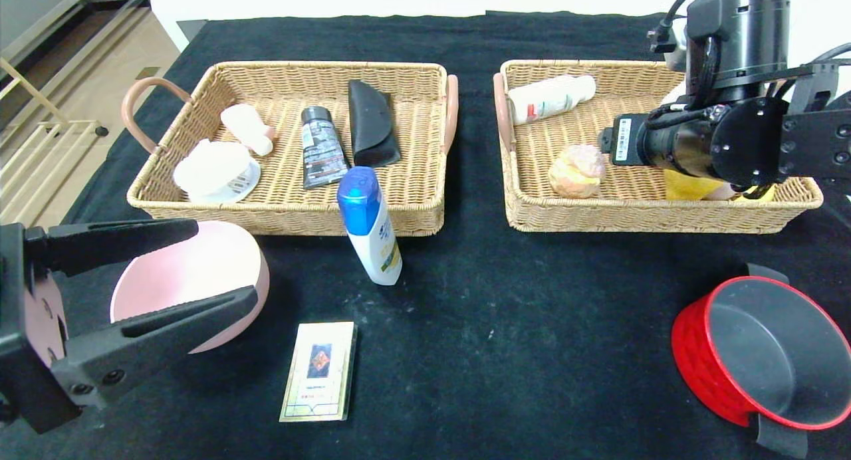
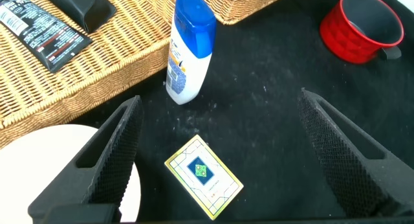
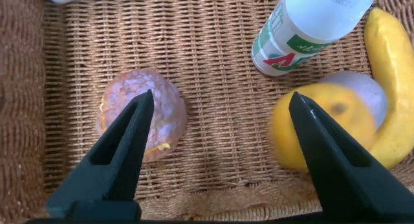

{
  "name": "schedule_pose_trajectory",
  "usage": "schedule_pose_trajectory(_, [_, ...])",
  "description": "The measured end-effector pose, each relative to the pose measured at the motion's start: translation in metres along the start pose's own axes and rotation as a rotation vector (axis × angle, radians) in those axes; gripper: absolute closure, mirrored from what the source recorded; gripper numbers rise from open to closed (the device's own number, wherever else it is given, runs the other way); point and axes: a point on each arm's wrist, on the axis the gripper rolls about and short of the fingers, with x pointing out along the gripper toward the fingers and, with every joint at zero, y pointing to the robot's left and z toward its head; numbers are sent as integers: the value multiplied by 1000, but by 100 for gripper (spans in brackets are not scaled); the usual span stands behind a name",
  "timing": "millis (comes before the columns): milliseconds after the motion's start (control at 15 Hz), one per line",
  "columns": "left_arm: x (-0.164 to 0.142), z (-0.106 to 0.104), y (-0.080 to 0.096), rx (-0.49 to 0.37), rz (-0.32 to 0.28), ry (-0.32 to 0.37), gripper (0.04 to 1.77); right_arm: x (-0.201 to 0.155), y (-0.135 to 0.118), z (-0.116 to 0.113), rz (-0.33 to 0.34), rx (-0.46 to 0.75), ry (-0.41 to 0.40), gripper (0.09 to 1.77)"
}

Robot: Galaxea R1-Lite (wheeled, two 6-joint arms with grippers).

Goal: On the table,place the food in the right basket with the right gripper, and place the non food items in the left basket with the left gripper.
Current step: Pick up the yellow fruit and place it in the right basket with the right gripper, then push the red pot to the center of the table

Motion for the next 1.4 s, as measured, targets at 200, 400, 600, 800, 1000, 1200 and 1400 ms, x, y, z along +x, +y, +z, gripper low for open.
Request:
schedule_pose_trajectory(200, [0, 0, 0, 0, 0, 0, 9, -3, 0, 0, 6, -3, 2, 27])
schedule_pose_trajectory(400, [0, -1, 0, 5, 0, 0, 9, -8, 1, 0, 13, -9, 3, 23])
schedule_pose_trajectory(600, [0, -1, 0, 4, 0, 3, 9, -18, 0, -5, 24, -32, 27, 21])
schedule_pose_trajectory(800, [0, -1, 0, 3, -1, 4, 9, -32, -5, -10, 24, -53, 49, 19])
schedule_pose_trajectory(1000, [1, -2, 0, 3, -2, 6, 9, -53, -11, -22, 45, -76, 91, 18])
schedule_pose_trajectory(1200, [2, -3, -1, 2, -9, 11, 9, -75, -18, -33, 71, -68, 136, 17])
schedule_pose_trajectory(1400, [2, -4, -2, 3, -19, 11, 9, -88, -31, -35, 54, -46, 182, 16])
